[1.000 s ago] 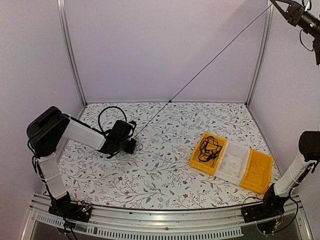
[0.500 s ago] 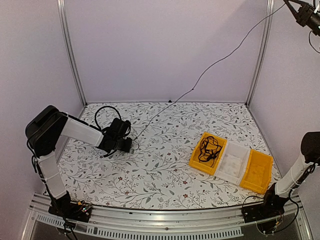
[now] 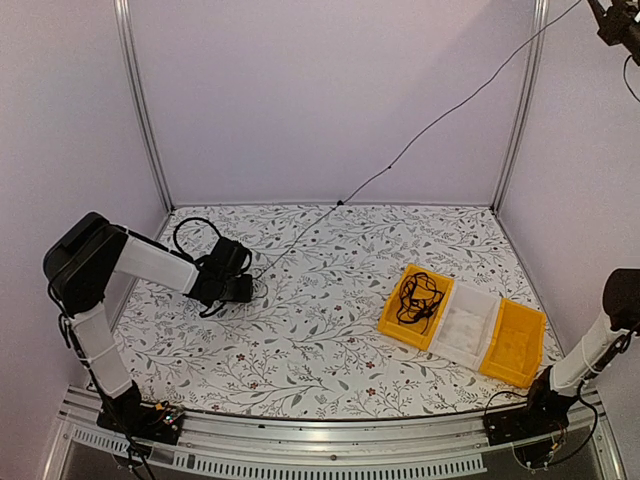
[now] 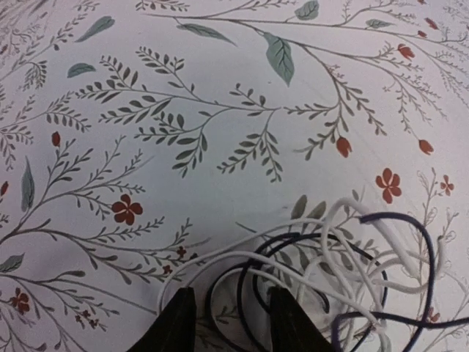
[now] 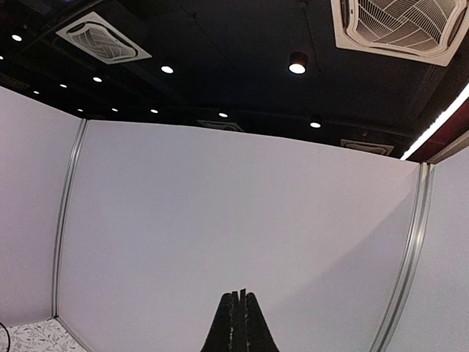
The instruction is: Untangle the cables
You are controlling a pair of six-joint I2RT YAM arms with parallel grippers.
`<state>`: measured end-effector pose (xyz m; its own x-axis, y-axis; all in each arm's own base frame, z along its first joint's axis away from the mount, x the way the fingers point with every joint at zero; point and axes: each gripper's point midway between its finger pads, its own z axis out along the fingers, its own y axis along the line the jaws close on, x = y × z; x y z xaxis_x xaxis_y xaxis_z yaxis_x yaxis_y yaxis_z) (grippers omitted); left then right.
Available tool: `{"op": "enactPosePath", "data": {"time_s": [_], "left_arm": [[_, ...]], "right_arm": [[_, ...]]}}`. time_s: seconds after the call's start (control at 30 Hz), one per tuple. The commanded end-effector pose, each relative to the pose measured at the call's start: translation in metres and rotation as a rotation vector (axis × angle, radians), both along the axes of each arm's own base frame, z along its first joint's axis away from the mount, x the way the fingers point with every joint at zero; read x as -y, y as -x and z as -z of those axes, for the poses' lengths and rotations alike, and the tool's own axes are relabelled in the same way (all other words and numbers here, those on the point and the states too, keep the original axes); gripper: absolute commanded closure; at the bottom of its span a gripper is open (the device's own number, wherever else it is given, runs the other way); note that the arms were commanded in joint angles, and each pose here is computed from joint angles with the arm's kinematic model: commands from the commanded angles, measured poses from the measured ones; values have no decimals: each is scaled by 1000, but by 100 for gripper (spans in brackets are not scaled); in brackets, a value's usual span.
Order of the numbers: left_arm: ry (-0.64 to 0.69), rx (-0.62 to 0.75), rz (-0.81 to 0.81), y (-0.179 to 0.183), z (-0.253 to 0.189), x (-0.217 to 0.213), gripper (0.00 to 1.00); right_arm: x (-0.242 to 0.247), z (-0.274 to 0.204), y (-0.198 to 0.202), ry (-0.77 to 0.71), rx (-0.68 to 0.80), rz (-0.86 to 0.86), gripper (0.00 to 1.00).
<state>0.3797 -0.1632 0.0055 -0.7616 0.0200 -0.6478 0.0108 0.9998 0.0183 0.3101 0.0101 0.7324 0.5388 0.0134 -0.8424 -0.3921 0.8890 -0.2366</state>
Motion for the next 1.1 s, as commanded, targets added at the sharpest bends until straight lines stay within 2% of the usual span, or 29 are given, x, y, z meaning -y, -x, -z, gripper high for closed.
{"op": "enactPosePath", "data": {"time_s": [0.0,0.17,0.2,0.3,0.37,0.5,0.7,0.8,0.9,1.07], "left_arm": [[-74,-251,-174,61,48,-50,60],[-46,-310,-243,78,63,-56,59],[-51,-330,-242,82,69,-57,59],[-64,-368,-238,90,79,-59,58],[-63,-373,-245,92,81,-59,58],[-47,-370,-246,86,81,-54,58],[-38,-326,-198,69,64,-42,59],[-51,-252,-144,55,42,-34,61],[-39,-184,-122,43,18,-28,61],[-1,-143,-99,35,-4,-20,61]], "right_arm": [[16,-25,19,-24,131,151,100],[28,-36,22,-71,184,208,100],[34,-45,29,-95,225,246,100],[30,-64,51,-22,358,315,100],[26,-60,48,8,346,299,100],[33,-39,23,-37,224,267,100],[39,24,-20,-60,7,215,100],[28,80,-46,-8,-158,111,100],[-4,142,-72,23,-366,-15,100],[-87,260,-108,325,-552,-83,100]]}}
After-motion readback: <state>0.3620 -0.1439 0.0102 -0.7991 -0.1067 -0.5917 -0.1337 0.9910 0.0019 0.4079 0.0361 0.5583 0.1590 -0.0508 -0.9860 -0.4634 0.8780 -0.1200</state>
